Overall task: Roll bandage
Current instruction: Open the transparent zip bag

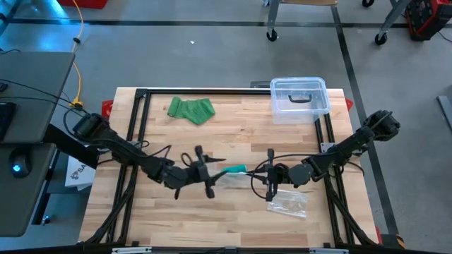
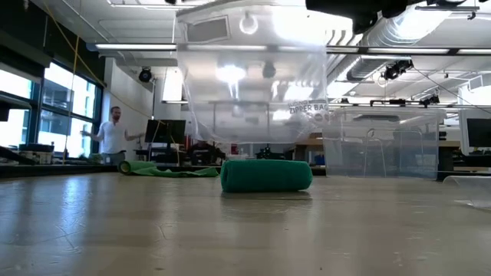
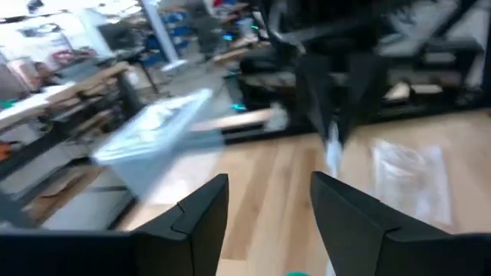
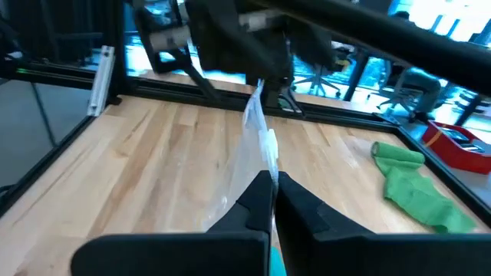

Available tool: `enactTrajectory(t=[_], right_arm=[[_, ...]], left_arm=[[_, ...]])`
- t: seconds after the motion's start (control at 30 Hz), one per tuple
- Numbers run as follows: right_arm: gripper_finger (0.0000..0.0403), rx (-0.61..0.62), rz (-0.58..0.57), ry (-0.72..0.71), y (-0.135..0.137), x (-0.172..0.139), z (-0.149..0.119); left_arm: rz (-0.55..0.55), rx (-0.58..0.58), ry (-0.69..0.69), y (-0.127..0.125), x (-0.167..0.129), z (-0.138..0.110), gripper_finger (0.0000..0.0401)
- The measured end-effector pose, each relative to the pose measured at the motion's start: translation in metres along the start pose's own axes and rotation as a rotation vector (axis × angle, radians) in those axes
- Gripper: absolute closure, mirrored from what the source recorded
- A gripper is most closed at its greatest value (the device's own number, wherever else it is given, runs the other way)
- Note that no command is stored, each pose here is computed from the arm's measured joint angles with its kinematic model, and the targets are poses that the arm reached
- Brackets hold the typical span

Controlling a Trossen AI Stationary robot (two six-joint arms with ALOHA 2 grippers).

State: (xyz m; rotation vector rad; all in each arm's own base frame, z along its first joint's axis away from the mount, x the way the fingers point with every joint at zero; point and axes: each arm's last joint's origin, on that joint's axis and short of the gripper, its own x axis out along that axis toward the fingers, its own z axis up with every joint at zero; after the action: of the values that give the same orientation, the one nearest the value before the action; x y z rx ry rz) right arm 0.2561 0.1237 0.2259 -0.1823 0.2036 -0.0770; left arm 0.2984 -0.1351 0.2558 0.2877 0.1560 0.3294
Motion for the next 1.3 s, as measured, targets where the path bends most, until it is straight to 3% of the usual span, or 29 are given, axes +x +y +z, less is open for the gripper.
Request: enactTrajectory(t=[0.17, 0.3, 0.47, 0.73, 1.0, 1.3], right_arm=[[0.0403, -0.002, -0.027, 0.02, 0.0, 0.001, 0.005], [0.0403, -0.032, -0.005, 0.072, 0.001, 0.004, 0.023], [0.0403, -0.043, 0.001, 0.119, 0.001, 0.005, 0.037], [0.0403, -0.051, 0.001, 0.13, 0.001, 0.005, 0.037], [0.0403, -0.053, 0.002, 0.134, 0.001, 0.005, 0.037], [0.0403, -0.058, 0.003, 0.142, 0.001, 0.004, 0.036]], left_arm=[[-0.086, -0.07, -0.08, 0.012, -0.014, 0.021, 0.0213], [-0.179, -0.07, -0.102, 0.011, -0.008, 0.02, 0.0214], [-0.165, -0.059, -0.112, 0.001, 0.01, 0.006, 0.0215], [-0.194, -0.063, -0.12, -0.015, 0.032, -0.012, 0.0215], [-0.174, -0.027, -0.035, -0.022, 0.058, -0.005, 0.0235], [-0.17, 0.0, 0.029, -0.027, 0.054, 0.001, 0.028]])
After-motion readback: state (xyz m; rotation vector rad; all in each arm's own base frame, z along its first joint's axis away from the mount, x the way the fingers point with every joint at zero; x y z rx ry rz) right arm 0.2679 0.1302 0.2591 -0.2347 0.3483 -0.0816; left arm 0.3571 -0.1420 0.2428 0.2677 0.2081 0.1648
